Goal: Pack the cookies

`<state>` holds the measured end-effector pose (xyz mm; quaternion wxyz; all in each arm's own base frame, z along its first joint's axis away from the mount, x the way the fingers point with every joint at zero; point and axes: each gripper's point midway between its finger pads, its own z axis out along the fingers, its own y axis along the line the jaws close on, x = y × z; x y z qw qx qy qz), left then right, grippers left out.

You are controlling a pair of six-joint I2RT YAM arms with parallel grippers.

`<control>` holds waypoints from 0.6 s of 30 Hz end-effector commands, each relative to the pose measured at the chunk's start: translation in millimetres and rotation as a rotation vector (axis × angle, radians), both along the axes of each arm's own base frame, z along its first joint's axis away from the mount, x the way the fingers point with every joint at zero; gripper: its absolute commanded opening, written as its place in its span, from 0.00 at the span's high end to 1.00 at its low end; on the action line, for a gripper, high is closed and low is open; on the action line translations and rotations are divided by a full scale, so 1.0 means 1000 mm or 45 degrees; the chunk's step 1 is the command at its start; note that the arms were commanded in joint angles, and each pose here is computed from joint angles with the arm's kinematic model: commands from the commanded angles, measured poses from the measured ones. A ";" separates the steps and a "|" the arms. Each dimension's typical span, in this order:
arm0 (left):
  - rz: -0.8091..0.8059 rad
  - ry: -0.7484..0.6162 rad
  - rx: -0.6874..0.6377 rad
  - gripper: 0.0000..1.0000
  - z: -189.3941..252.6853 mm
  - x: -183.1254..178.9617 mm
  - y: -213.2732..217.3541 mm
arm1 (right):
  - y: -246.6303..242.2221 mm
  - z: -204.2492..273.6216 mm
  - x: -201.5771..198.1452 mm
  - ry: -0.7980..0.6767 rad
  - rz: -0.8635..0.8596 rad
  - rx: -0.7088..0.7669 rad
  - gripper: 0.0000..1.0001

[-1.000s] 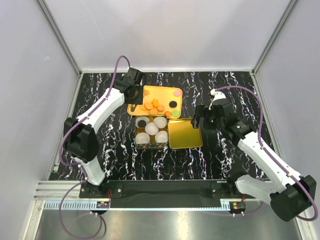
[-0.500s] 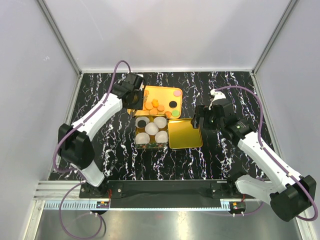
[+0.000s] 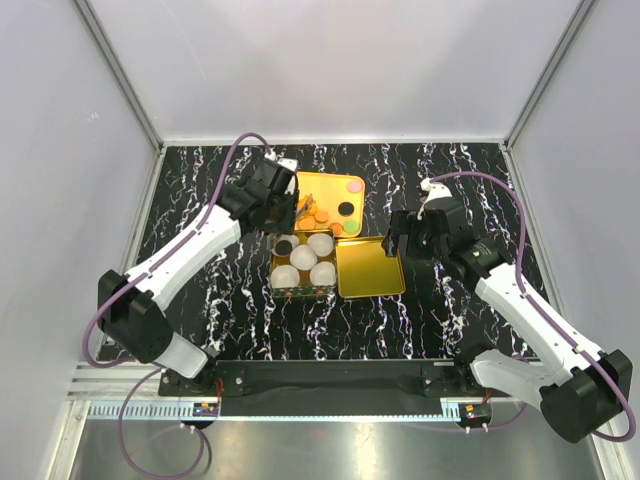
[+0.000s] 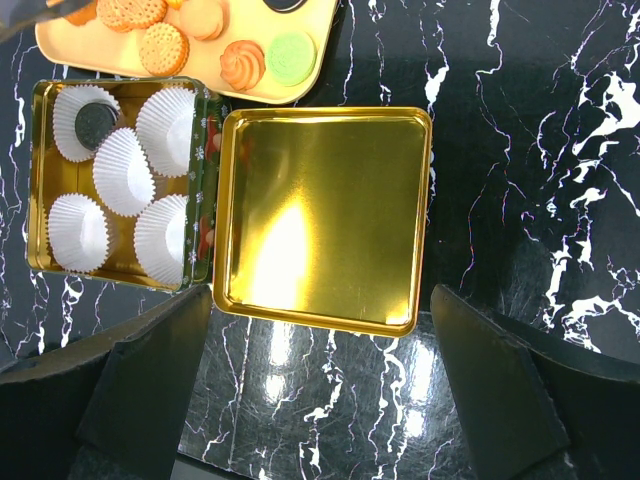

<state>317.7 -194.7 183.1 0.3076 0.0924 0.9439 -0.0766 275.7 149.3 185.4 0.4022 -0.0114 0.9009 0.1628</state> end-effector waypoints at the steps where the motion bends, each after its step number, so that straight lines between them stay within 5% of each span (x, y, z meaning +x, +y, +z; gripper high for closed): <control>1: -0.040 -0.062 -0.099 0.60 0.020 -0.012 -0.015 | -0.001 0.007 0.008 -0.047 -0.014 -0.006 0.00; 18: -0.135 0.002 -0.124 0.60 0.004 -0.059 -0.033 | -0.002 0.004 0.008 -0.040 -0.017 -0.008 0.00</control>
